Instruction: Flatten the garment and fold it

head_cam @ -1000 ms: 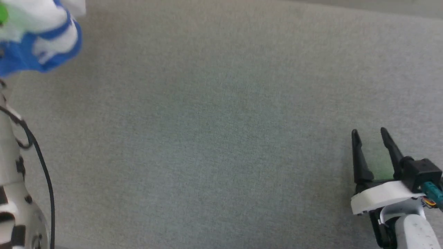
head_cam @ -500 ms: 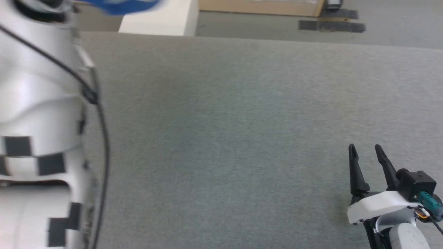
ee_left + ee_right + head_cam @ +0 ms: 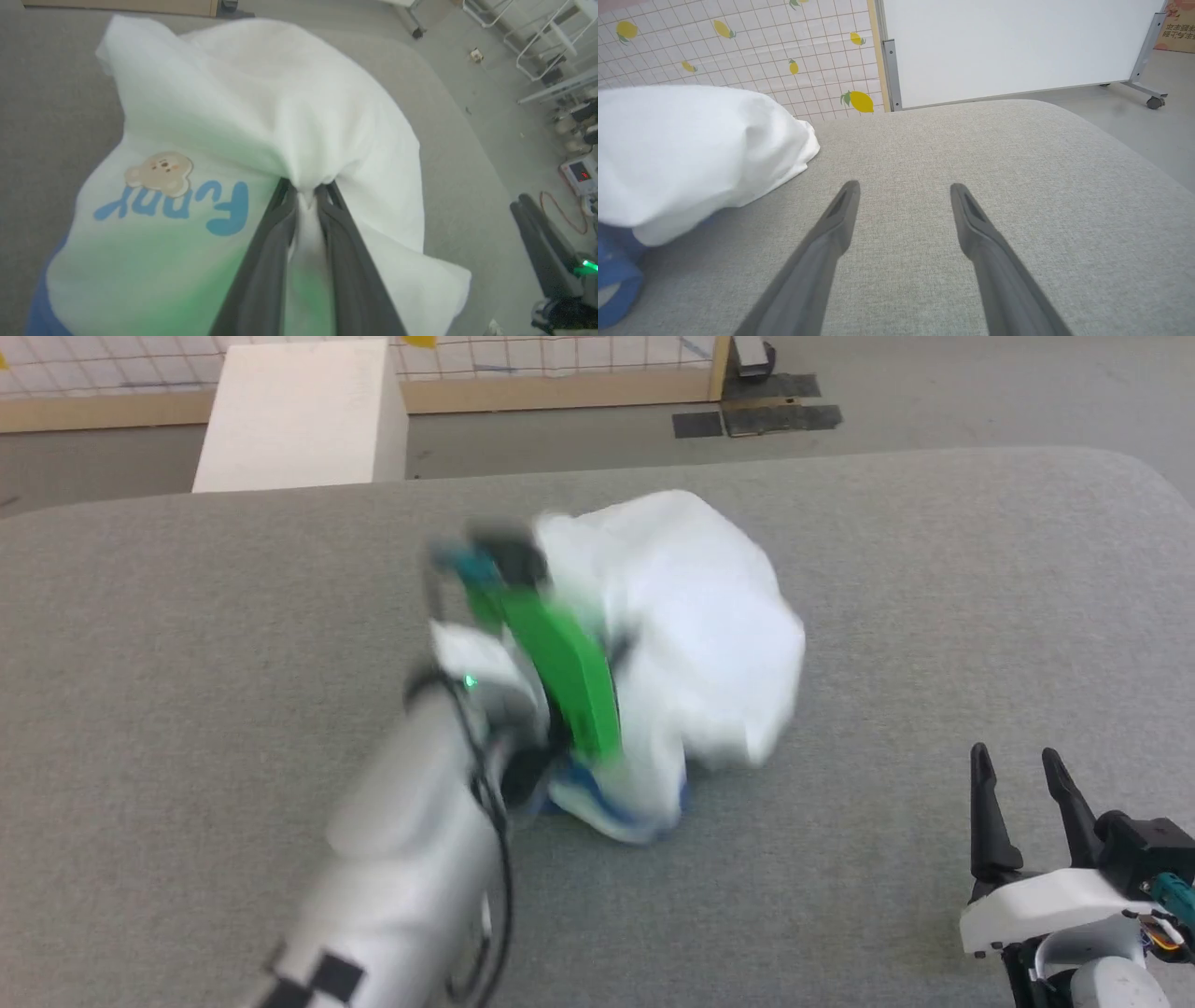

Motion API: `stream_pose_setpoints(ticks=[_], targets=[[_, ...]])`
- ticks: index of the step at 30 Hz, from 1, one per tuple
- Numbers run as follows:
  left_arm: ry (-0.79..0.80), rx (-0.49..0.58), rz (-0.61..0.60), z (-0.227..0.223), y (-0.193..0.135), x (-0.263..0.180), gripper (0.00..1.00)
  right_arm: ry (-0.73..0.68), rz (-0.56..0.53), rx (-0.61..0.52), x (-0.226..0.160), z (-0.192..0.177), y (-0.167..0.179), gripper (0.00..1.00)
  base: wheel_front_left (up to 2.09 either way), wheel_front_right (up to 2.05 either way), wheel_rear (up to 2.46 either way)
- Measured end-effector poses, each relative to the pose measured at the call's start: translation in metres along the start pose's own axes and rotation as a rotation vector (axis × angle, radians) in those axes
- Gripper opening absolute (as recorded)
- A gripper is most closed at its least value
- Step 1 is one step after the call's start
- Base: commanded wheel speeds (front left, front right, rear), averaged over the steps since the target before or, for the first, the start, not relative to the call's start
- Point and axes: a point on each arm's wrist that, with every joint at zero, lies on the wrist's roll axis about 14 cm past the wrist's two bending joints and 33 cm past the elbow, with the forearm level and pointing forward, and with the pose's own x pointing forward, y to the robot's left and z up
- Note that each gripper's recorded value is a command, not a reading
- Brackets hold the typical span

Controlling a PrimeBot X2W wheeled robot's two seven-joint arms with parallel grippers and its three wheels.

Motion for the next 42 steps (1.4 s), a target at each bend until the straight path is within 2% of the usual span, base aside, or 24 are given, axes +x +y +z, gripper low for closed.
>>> stream_pose_setpoints(ticks=[2, 5, 9, 10, 11, 14, 20, 25, 28, 31, 34, 37, 41, 42], targets=[[0.203, -0.001, 0.036, -0.064, 0.008, -0.001, 0.0, -0.003, -0.007, 0.0, -0.002, 0.001, -0.002, 1.0, 0.0, 0.0, 0.0], [0.398, -0.009, 0.063, -0.12, 0.013, -0.013, 0.0, -0.007, -0.009, 0.001, -0.002, 0.002, -0.003, 1.0, 0.0, 0.0, 0.0], [0.475, -0.03, 0.059, -0.135, 0.01, -0.022, 0.0, -0.008, 0.004, 0.005, -0.003, 0.002, 0.001, 1.0, 0.0, 0.0, 0.0], [0.469, -0.055, 0.057, -0.133, 0.009, -0.023, 0.09, -0.007, 0.007, 0.005, -0.004, 0.002, 0.002, 1.0, 0.0, 0.0, 0.0], [0.456, -0.081, 0.052, -0.13, 0.007, -0.024, 1.0, -0.006, 0.011, 0.006, -0.005, 0.001, 0.004, 1.0, 0.0, 0.0, 0.0], [0.355, -0.168, 0.035, -0.105, 0.002, -0.025, 1.0, -0.009, 0.025, 0.01, -0.007, 0.002, 0.008, 1.0, 0.0, 0.0, 0.0], [-0.055, -0.292, 0.017, -0.006, 0.008, -0.04, 1.0, -0.035, 0.061, 0.028, -0.008, 0.011, 0.021, 1.0, 0.0, 0.0, 0.0], [-0.517, -0.19, 0.123, 0.088, 0.05, -0.098, 1.0, -0.059, 0.096, 0.038, -0.007, 0.019, 0.033, 1.0, 0.0, 0.0, 0.0], [-0.686, -0.07, 0.235, 0.11, 0.077, -0.136, 1.0, -0.071, 0.111, 0.048, -0.007, 0.023, 0.038, 1.0, 0.0, 0.0, 0.0], [-0.781, 0.083, 0.363, 0.111, 0.098, -0.168, 1.0, -0.077, 0.125, 0.054, -0.007, 0.026, 0.043, 1.0, 0.0, 0.0, 0.0], [-0.793, 0.208, 0.464, 0.099, 0.11, -0.188, 1.0, -0.059, 0.137, 0.055, -0.008, 0.024, 0.047, 1.0, 0.0, 0.0, 0.0], [-0.741, 0.259, 0.504, 0.07, 0.111, -0.192, 1.0, -0.043, 0.137, 0.056, -0.011, 0.022, 0.047, 1.0, 0.0, 0.0, 0.0], [-0.671, 0.265, 0.51, 0.032, 0.107, -0.192, 1.0, -0.002, 0.119, 0.054, -0.016, 0.015, 0.04, 1.0, 0.0, 0.0, 0.0], [-0.64, 0.26, 0.512, 0.014, 0.105, -0.191, 1.0, 0.046, 0.119, 0.051, -0.017, 0.008, 0.04, 1.0, 0.0, 0.0, 0.0]])
